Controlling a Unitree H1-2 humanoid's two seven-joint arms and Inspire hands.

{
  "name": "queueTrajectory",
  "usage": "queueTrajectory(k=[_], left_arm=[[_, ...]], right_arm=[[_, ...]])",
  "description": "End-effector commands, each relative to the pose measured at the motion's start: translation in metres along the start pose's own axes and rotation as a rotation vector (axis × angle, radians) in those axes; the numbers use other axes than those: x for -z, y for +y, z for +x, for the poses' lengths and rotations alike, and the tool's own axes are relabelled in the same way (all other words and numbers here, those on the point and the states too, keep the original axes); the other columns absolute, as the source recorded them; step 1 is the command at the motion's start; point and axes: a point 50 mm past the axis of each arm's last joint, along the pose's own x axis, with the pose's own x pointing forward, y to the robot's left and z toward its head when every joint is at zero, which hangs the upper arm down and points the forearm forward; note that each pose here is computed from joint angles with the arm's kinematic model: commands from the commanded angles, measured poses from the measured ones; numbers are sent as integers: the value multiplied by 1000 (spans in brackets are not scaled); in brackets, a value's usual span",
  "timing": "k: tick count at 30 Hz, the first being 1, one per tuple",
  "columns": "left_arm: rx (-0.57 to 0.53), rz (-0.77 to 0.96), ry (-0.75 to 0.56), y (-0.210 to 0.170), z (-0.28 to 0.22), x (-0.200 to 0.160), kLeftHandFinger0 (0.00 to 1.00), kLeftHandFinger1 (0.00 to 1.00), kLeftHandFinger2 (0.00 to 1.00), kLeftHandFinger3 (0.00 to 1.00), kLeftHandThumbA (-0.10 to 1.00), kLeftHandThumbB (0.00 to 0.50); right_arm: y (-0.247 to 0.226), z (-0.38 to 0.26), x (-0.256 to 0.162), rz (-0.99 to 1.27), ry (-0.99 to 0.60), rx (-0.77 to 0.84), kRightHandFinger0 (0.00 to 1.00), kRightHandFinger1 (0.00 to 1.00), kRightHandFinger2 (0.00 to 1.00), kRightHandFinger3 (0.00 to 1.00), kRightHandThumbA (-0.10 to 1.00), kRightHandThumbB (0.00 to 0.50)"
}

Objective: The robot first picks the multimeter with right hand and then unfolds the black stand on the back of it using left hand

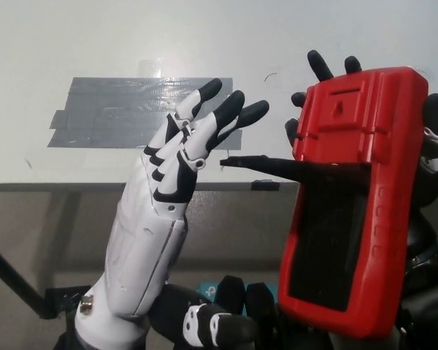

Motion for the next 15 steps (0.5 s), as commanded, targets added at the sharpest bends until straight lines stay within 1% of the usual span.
queueTrajectory(k=[1,2,4,5,7,8,9,10,11,12,14,15], left_arm=[[-2,-26,-46,-1,2,-8,1000,789,871,1000,1000,494],[1,-34,-51,-1,2,-9,1000,786,855,1000,1000,500],[3,-44,-57,-2,1,-11,1000,756,804,1000,1000,500],[-2,-58,-60,-3,2,-14,1000,716,758,1000,1000,500],[-7,-86,-66,-4,3,-16,1000,700,740,1000,1000,500],[-9,-110,-70,-4,2,-17,1000,664,719,1000,1000,500],[-10,-115,-70,-5,1,-18,1000,652,708,1000,1000,500],[-14,-110,-68,-5,0,-20,1000,650,705,1000,1000,500],[-19,-107,-72,-5,-1,-21,1000,646,713,1000,1000,496],[-33,-105,-87,-6,-2,-22,1000,601,693,1000,1000,492],[-31,-99,-89,-6,-4,-24,1000,557,678,1000,1000,500],[-5,-135,-80,-5,-3,-28,1000,498,612,1000,1000,500]], right_arm=[[20,12,-7,58,-48,-119,0,0,53,63,-100,176],[21,13,-7,71,-51,-120,0,0,69,68,-100,175],[22,14,-8,68,-58,-106,0,0,149,65,-100,186],[23,15,-9,37,-66,-87,0,0,135,62,-100,185],[23,15,-10,28,-68,-75,0,0,131,74,-100,190],[23,14,-10,23,-69,-67,0,0,135,96,-100,189],[23,14,-11,21,-70,-59,0,0,125,115,-100,190],[24,14,-10,16,-79,-43,0,0,131,106,-100,191],[24,13,-10,25,-85,-39,0,0,88,110,-100,184],[23,14,-9,51,-87,-44,0,0,59,125,-100,176],[23,14,-9,54,-89,-41,0,0,24,158,-100,178],[22,14,-10,55,-89,-39,0,0,2,145,-100,178]])
